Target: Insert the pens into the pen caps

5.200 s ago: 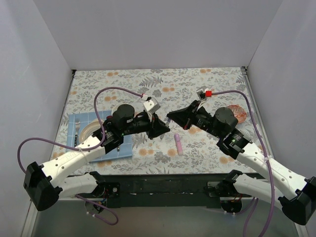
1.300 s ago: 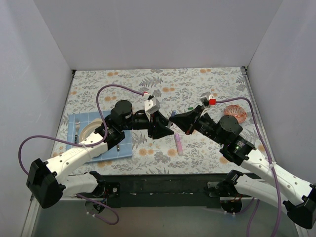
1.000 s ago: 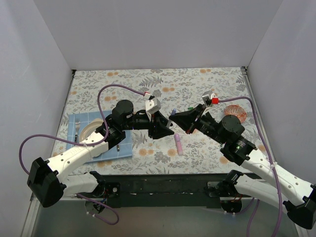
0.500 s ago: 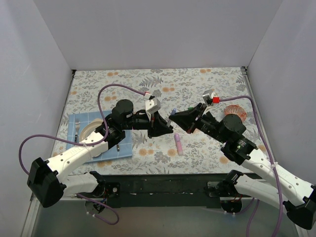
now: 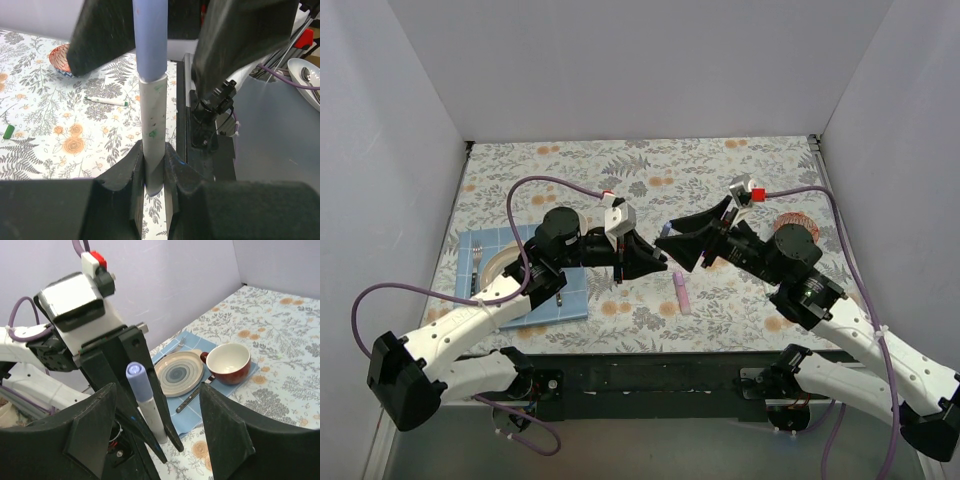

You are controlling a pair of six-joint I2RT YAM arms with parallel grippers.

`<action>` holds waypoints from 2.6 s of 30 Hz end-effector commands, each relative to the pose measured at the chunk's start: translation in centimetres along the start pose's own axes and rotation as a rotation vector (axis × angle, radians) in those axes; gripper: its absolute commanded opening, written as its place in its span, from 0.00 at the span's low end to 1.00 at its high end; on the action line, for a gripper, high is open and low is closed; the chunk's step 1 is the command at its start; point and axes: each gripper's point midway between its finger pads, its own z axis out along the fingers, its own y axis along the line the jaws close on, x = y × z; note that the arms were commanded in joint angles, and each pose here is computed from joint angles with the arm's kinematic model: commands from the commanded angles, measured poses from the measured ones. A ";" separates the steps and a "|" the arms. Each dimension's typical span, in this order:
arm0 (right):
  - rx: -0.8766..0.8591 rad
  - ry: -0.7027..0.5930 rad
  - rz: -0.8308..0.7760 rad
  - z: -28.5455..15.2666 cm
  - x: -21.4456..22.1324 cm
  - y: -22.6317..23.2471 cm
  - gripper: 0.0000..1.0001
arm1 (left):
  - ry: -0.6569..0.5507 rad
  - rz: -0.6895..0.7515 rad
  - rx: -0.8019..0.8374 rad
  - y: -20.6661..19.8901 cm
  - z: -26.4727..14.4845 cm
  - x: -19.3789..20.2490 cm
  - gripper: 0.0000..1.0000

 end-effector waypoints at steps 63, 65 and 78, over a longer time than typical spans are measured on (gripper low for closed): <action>0.057 0.225 0.214 0.0 11.6 -3.8 0.01 | -0.077 0.046 -0.330 7.3 0.9 -4.7 0.00; 0.067 0.247 0.243 -0.3 12.6 -4.1 0.01 | -0.071 0.055 -0.339 7.5 0.8 -4.7 0.00; 0.158 0.414 0.303 -1.5 17.1 -4.8 0.01 | -0.048 0.081 -0.368 8.7 0.3 -4.5 0.00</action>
